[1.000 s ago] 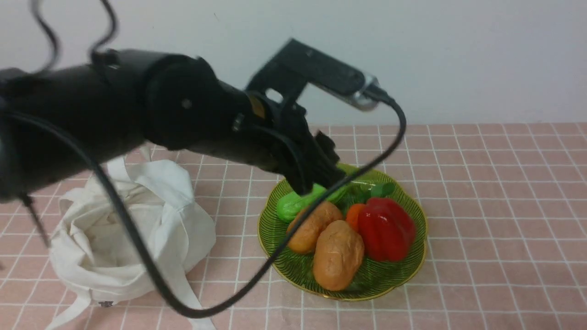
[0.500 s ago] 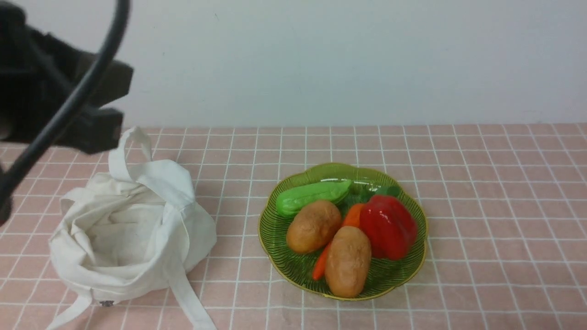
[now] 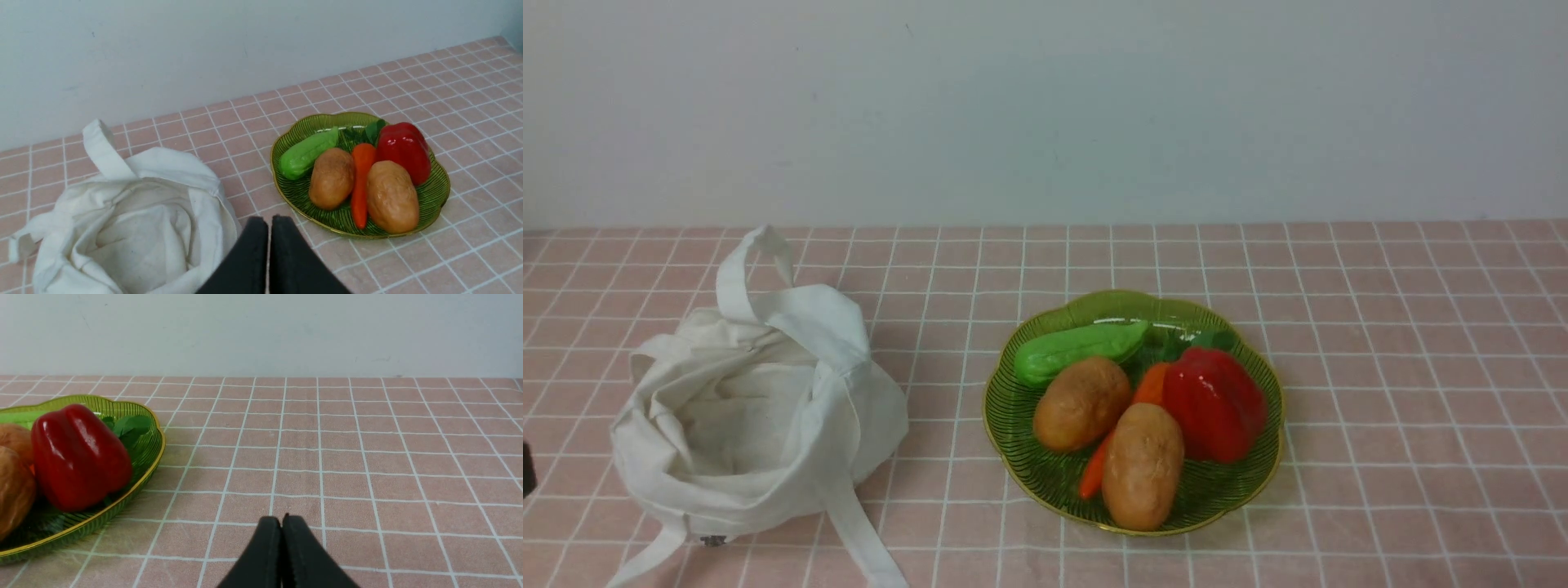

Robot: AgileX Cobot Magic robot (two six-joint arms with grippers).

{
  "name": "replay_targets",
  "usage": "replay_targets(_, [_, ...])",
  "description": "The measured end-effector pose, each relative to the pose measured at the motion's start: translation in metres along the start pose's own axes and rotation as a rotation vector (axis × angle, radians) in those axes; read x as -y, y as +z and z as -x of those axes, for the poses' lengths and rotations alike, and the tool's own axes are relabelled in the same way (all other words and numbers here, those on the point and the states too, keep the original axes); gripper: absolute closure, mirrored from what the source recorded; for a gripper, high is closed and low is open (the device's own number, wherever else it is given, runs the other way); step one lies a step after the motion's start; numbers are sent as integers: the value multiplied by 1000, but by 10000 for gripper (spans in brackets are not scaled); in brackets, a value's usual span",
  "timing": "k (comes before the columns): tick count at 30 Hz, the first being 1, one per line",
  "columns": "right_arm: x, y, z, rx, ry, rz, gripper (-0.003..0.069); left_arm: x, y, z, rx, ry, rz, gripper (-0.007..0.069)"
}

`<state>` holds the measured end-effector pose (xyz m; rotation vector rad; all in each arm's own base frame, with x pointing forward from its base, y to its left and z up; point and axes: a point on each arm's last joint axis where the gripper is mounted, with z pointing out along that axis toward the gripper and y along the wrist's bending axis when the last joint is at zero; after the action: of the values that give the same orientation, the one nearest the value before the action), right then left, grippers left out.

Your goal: Take vegetables from bag on pink coffee tablecloth place on plate.

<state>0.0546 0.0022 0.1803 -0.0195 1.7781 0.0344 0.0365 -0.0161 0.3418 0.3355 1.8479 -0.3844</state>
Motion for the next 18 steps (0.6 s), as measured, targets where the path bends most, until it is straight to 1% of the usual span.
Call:
replay_targets(6, [0,0,0,0,0,0,673,0,-23,-12,96,-48,-42,630])
replay_targets(18, [0,0,0,0,-7,0,673,1,-25,-15,84,-58,-46,630])
